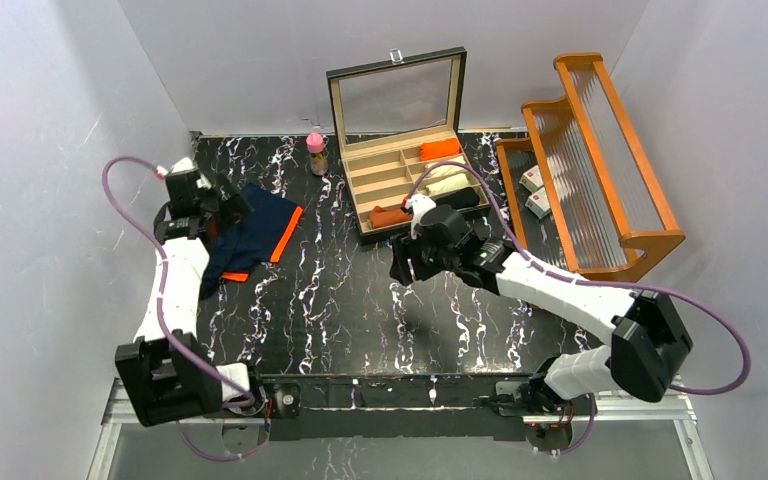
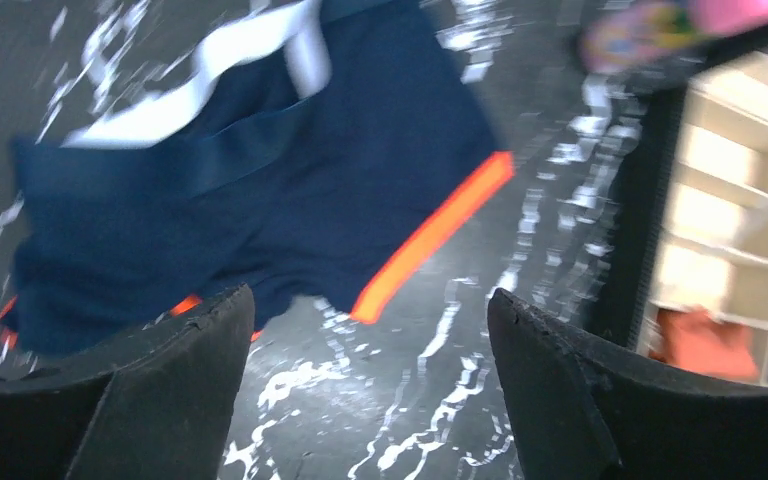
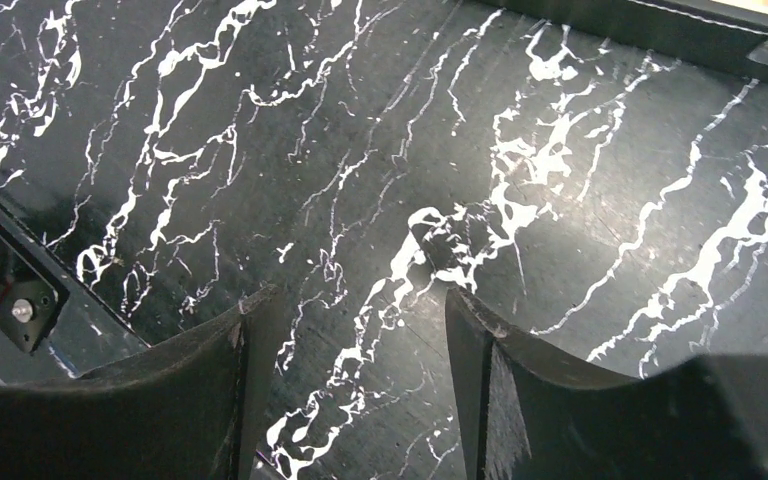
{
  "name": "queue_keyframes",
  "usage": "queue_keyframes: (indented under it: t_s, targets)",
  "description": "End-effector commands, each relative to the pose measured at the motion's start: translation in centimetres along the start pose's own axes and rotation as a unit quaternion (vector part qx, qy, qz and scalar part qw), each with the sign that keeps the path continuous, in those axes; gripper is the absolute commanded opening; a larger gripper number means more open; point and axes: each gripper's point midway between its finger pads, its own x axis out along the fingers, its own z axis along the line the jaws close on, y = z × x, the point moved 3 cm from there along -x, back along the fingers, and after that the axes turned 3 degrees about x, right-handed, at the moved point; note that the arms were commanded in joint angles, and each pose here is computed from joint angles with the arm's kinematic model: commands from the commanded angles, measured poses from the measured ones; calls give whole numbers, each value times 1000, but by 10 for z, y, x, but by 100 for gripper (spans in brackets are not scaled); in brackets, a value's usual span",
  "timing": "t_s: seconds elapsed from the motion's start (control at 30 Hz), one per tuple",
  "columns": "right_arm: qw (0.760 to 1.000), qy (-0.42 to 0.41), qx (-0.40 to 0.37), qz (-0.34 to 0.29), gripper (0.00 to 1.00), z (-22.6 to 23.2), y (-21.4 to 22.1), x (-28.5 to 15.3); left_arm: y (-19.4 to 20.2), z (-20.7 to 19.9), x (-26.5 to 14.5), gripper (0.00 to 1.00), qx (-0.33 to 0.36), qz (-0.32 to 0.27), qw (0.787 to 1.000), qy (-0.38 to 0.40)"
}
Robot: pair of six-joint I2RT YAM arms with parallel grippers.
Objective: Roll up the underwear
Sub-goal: Move the underwear to the center of the board.
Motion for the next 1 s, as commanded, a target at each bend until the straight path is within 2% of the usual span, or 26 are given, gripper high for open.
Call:
queue_keyframes:
  t_s: [0.0,0.13,0.27,0.47,0.53,0.67,0.77,0.9,0.97]
  targets:
    - [999,-43,9,13,69,19,-13,5,52,51,16,83,-100,91,986,-101]
    - [998,-46,32,23,69,25,-17,11,60,80,23,89,-124,90,976,-156]
    - [997,-50,43,41,69,27,-12,15,51,105,34,93,-115,71,972,-191]
    - [996,-48,52,49,70,25,-4,17,69,123,64,93,-83,138,962,-221]
    - [997,-44,52,48,70,24,-5,17,79,130,72,91,-79,160,954,-240]
    - [997,-41,50,49,70,23,-5,15,89,133,82,86,-66,181,954,-230]
    - [997,-36,49,47,69,21,-3,13,100,129,85,63,-57,209,954,-209]
    - [998,-22,46,43,69,15,-2,10,120,102,80,20,-76,237,960,-125]
    - [998,-20,43,38,69,15,-5,8,126,81,69,7,-72,241,964,-85]
